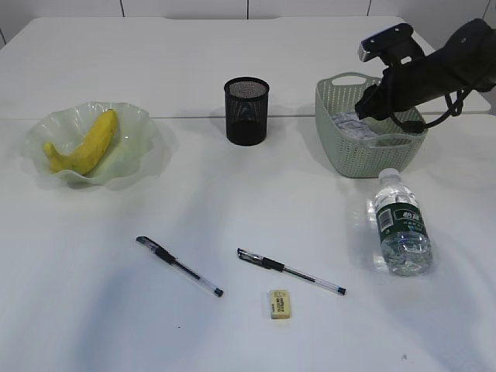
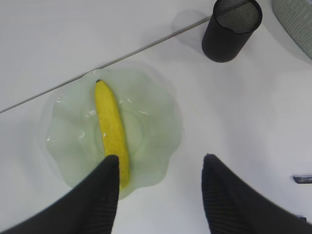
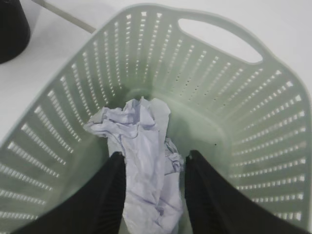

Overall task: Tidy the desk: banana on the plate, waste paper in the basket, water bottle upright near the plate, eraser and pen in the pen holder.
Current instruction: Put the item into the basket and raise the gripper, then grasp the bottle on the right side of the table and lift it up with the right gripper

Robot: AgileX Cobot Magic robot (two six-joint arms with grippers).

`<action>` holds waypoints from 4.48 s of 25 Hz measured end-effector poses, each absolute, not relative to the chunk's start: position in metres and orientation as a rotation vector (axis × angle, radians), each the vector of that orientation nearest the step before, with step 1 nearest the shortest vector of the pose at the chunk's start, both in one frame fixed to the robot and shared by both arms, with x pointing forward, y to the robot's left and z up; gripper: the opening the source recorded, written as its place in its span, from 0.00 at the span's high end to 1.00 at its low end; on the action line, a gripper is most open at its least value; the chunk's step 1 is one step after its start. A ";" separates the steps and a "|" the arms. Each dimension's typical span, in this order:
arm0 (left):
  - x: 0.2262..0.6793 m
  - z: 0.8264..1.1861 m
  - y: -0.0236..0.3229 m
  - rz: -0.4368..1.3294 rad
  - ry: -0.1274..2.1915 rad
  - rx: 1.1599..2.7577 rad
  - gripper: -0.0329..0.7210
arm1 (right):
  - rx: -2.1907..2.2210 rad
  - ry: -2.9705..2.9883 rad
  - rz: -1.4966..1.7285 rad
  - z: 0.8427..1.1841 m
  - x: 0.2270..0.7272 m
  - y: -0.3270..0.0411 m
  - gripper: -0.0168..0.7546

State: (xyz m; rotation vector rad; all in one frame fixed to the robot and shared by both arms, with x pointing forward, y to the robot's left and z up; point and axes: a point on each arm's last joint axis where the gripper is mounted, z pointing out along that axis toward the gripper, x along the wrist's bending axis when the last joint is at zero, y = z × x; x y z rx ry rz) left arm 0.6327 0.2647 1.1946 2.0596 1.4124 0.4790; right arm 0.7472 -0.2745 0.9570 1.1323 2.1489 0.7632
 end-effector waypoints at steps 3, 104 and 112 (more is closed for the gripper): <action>0.633 1.195 0.264 0.475 1.411 2.057 0.45 | 1.150 2.175 0.779 0.956 0.745 -0.273 0.59; 0.627 1.198 0.231 0.316 1.335 1.997 0.47 | 2.592 2.088 0.200 0.944 0.673 -0.273 0.23; 0.627 1.198 0.232 0.330 1.340 2.005 0.47 | 2.576 2.118 0.146 0.932 0.674 -0.265 0.23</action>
